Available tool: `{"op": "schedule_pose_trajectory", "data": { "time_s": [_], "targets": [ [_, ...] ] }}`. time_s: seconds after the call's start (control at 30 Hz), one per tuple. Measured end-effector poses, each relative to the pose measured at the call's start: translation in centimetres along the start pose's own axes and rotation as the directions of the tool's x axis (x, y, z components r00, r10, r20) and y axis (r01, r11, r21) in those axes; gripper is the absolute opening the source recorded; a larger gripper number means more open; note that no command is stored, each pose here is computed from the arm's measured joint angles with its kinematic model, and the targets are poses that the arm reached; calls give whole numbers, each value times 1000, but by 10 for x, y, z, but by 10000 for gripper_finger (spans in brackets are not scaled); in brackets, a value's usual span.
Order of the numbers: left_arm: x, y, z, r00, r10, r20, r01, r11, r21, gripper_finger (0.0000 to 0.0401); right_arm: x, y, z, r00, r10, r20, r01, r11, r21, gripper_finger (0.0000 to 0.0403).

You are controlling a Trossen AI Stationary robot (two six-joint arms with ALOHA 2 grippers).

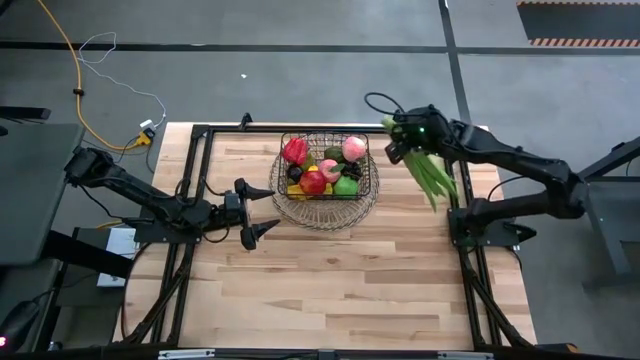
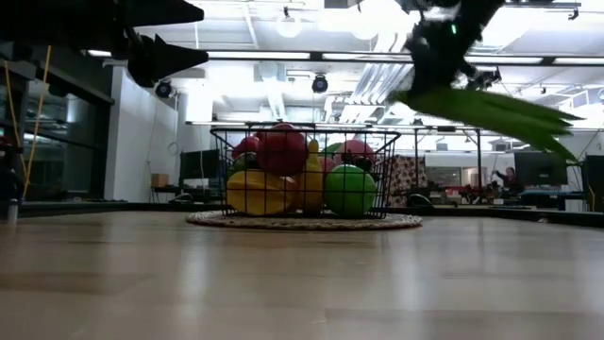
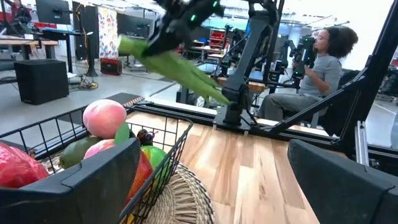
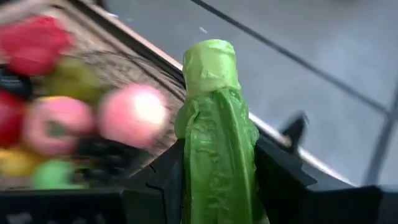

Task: Build produce basket
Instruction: Put the leaf lettuce into the black wire basket

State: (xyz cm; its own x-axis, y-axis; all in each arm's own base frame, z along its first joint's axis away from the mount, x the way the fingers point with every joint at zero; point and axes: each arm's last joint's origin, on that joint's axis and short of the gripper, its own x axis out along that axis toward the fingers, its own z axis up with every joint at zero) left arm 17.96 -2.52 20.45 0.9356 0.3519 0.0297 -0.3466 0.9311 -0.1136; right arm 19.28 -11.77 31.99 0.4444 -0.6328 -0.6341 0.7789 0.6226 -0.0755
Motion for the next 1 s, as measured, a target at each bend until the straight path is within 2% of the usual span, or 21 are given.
{"op": "schedule_pose_trajectory", "data": {
  "time_s": [0.1,0.23,0.5,0.63,0.83,1.0],
  "targets": [
    [0,0,0,1000,0,0,0,1000,-1,395,-13,22,19,996,79,51,-73,991,-114,154],
    [0,0,0,1000,0,0,0,1000,0,395,-18,56,44,987,137,83,-110,955,-277,154],
    [0,0,0,1000,3,0,-3,1000,0,395,15,118,82,978,199,55,-134,815,-564,154],
    [0,0,0,1000,4,0,-4,1000,0,395,45,141,91,981,191,24,-134,769,-625,154],
    [0,0,0,1000,4,0,-4,1000,0,395,87,168,91,985,169,-29,-146,739,-657,154],
    [0,0,0,1000,4,1,-4,1000,0,395,114,180,82,989,131,-66,-140,707,-693,154]
  ]
}}
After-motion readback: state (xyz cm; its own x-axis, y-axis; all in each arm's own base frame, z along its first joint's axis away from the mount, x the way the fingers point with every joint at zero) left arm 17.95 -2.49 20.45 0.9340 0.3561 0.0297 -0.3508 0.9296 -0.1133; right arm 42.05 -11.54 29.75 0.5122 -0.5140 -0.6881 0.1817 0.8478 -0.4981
